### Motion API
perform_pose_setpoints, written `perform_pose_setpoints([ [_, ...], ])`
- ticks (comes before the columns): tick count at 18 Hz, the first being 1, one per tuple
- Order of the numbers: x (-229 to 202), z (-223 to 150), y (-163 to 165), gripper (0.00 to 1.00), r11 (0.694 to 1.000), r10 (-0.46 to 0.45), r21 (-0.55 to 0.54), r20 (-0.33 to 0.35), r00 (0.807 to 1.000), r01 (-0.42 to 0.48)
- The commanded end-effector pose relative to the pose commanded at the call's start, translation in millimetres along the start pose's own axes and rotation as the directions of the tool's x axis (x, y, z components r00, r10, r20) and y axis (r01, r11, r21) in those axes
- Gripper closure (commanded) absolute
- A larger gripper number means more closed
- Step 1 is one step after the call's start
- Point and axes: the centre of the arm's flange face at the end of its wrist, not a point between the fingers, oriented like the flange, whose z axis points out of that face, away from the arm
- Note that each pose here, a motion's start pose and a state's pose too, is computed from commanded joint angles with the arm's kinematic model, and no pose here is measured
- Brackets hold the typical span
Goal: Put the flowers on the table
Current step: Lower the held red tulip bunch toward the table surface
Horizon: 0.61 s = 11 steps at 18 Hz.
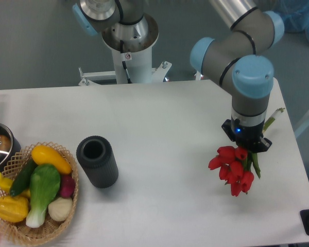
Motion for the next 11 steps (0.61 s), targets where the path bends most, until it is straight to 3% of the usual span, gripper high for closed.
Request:
perform_pose_setpoints([
  [5, 8, -4, -10, 1.00, 1.000, -0.005, 0.007, -0.008, 1.000, 0.005],
  [7, 14, -3, -14, 1.00, 0.999, -0.037, 0.015, -0.032, 0.999, 0.038],
  [11, 35, 16, -38, 1.00, 1.000, -0.011, 0.014, -0.076, 0.997, 0.012],
])
